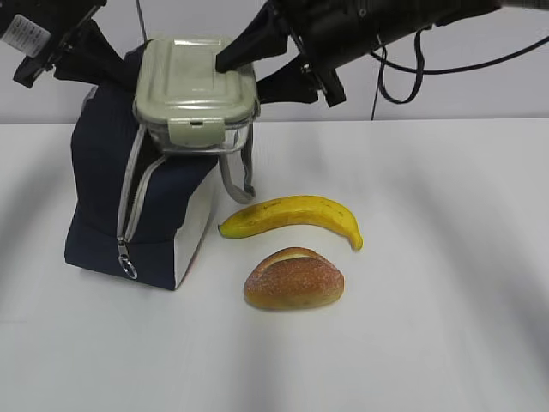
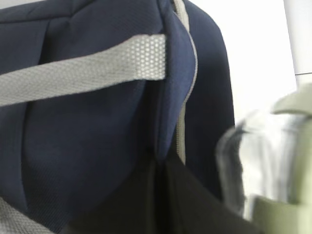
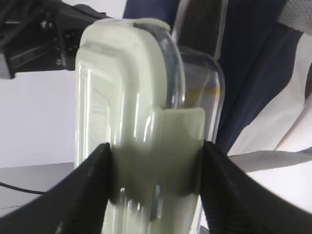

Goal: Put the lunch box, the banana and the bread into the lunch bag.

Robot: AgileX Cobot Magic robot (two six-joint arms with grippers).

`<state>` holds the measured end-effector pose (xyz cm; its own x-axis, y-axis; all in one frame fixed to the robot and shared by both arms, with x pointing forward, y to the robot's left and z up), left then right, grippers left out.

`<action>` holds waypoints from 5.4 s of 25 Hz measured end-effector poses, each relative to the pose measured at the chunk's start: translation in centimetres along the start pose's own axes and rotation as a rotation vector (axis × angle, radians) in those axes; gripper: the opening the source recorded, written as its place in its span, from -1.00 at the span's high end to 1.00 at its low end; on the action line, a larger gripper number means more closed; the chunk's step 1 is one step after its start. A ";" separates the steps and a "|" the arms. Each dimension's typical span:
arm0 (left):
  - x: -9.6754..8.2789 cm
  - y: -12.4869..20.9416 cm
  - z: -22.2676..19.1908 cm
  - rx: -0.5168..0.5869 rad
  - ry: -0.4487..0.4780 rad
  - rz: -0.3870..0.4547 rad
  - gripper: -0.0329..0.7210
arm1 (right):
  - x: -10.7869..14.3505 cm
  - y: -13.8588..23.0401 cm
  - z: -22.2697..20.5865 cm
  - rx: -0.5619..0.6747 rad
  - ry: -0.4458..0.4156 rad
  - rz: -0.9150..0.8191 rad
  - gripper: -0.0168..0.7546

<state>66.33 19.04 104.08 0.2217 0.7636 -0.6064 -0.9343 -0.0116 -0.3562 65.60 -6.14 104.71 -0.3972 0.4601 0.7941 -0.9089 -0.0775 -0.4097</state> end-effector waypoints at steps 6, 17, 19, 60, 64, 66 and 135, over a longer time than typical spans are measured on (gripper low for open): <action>0.0 0.0 0.0 -0.001 0.001 0.000 0.92 | -3.3 -0.2 -1.8 -0.009 0.070 -0.023 -0.07; 0.0 -0.1 0.0 -0.003 0.002 0.001 0.92 | -3.8 0.4 -2.9 0.048 0.190 0.059 -0.07; 0.0 -0.1 0.0 -0.003 0.002 0.002 0.92 | -3.4 0.5 -3.2 0.070 0.254 0.092 -0.07; 1.2 0.0 -0.6 0.013 -0.044 -0.006 0.92 | -4.7 -0.2 -17.0 0.000 0.171 -0.056 -0.53; 1.2 0.0 -0.6 0.014 -0.044 -0.006 0.92 | -3.7 -0.4 -15.4 0.067 0.142 -0.020 -0.54; 1.2 0.0 -0.6 0.015 -0.044 -0.006 0.92 | -3.5 -0.8 -14.0 0.101 0.149 0.015 -0.55; 1.2 0.2 -0.6 0.025 -0.043 -0.007 0.92 | -17.8 2.9 -4.8 0.614 0.628 1.057 -0.42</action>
<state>66.56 19.58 102.88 0.2162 0.7906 -0.5729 -0.9397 0.0091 -0.3420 70.61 -10.30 87.26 -0.9546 0.2445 -0.1702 -0.1877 -0.9373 -0.2937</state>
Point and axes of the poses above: a point on each arm's last joint axis where the gripper is mounted, z pointing back along that axis away from the gripper, x along the wrist's bending axis when the last joint is at zero, y = z × x, the point moved 7 cm from there along -z, pointing out along that axis toward the gripper, and after that the axes turned 3 degrees about z, right-handed, at the moved point
